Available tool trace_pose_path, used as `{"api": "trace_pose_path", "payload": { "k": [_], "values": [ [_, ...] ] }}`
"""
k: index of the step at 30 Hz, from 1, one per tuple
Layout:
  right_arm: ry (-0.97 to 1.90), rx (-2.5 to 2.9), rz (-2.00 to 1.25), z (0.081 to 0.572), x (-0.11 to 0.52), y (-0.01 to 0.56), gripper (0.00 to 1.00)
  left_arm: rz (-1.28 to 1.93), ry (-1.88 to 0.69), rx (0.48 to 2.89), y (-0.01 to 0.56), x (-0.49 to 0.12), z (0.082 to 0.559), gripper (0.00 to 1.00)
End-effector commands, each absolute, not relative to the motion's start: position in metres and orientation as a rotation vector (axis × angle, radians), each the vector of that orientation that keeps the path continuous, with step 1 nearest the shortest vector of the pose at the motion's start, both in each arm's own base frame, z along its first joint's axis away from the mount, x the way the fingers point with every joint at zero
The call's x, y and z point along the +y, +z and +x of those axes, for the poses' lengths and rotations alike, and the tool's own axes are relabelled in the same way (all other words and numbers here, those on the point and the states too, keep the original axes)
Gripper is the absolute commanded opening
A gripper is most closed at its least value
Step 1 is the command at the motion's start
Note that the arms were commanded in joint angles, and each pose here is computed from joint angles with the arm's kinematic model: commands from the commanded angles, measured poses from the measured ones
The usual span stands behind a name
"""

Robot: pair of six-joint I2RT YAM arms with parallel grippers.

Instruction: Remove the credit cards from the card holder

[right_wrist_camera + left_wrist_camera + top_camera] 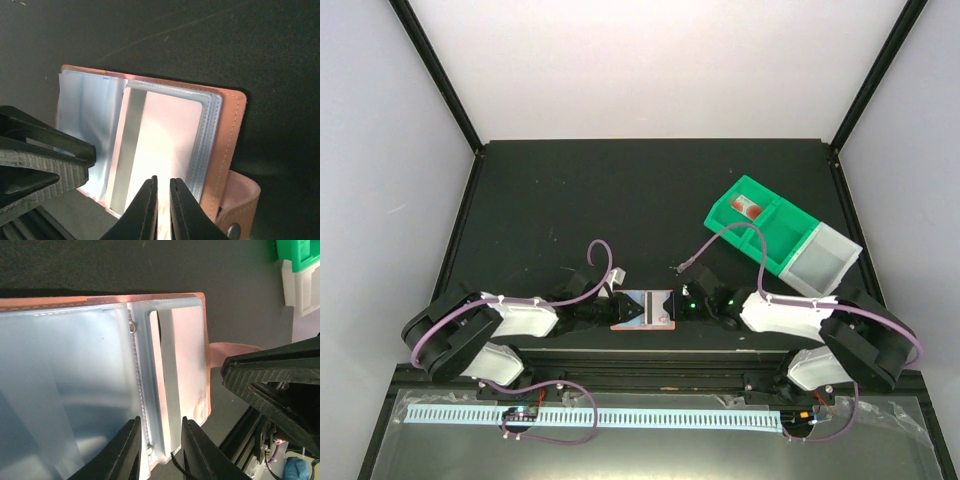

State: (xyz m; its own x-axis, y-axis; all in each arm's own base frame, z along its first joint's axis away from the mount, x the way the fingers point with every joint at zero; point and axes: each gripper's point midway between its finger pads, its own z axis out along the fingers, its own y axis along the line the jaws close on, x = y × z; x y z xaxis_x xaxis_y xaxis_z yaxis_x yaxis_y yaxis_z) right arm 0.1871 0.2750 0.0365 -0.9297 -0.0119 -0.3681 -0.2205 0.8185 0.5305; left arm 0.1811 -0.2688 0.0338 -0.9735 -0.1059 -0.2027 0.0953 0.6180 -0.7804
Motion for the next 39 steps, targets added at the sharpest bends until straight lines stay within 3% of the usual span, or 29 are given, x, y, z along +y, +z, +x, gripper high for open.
{"api": "trace_pose_path", "payload": {
  "k": [1,24,27,32,39],
  "values": [
    [0.891,2.647,-0.163,0.185,0.282,0.046,0.12,0.038,-1.254,2.580,0.041,-0.274,0.190,0.24],
    [0.958,2.731,-0.137,0.175,0.291,0.013,0.09,0.056,-1.300,2.573,0.042,-0.281,0.189,0.25],
    [0.949,2.746,-0.132,0.173,0.290,0.008,0.07,0.056,-1.300,2.571,0.042,-0.281,0.190,0.20],
    [0.918,2.757,-0.123,0.173,0.285,0.002,0.07,0.067,-1.302,2.577,0.041,-0.281,0.188,0.02],
    [0.888,2.781,-0.121,0.170,0.281,-0.005,0.07,0.088,-1.333,2.575,0.043,-0.283,0.184,0.02]
  ]
}}
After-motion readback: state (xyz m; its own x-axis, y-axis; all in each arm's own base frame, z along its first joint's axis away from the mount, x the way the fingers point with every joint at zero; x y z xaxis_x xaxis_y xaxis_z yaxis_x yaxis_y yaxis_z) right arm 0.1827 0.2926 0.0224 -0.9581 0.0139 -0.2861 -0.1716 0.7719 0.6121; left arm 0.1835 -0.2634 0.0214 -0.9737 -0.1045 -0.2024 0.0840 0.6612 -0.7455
